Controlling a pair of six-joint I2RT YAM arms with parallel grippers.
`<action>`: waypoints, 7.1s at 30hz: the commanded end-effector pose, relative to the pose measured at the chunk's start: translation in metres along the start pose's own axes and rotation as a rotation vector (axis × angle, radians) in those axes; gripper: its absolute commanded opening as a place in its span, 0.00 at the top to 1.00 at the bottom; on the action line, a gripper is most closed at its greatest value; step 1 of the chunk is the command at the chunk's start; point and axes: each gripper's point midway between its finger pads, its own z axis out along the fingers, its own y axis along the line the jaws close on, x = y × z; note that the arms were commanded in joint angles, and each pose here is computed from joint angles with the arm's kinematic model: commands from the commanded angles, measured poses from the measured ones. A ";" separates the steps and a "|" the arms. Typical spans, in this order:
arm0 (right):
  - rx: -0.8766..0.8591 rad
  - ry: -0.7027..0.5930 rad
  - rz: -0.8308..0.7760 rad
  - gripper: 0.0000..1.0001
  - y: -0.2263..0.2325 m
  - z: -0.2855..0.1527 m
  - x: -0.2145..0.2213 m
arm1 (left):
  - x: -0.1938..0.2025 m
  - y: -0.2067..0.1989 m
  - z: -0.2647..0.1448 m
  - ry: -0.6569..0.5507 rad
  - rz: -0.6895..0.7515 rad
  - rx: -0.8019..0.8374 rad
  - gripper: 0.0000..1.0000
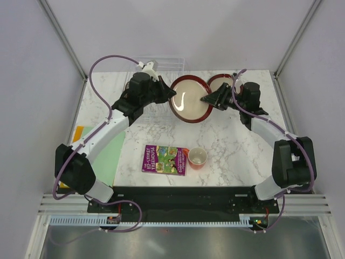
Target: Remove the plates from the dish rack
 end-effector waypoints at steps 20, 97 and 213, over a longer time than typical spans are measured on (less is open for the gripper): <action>0.178 -0.246 -0.124 1.00 -0.004 -0.037 -0.102 | -0.065 0.026 -0.030 -0.203 0.078 -0.024 0.05; 0.723 -0.308 -0.160 0.11 -0.125 -0.124 -0.156 | -0.062 0.257 -0.016 -0.052 0.437 -0.896 0.17; -0.077 -0.078 -0.160 1.00 0.088 -0.008 -0.001 | -0.033 -0.064 -0.041 -0.089 -0.097 0.296 0.98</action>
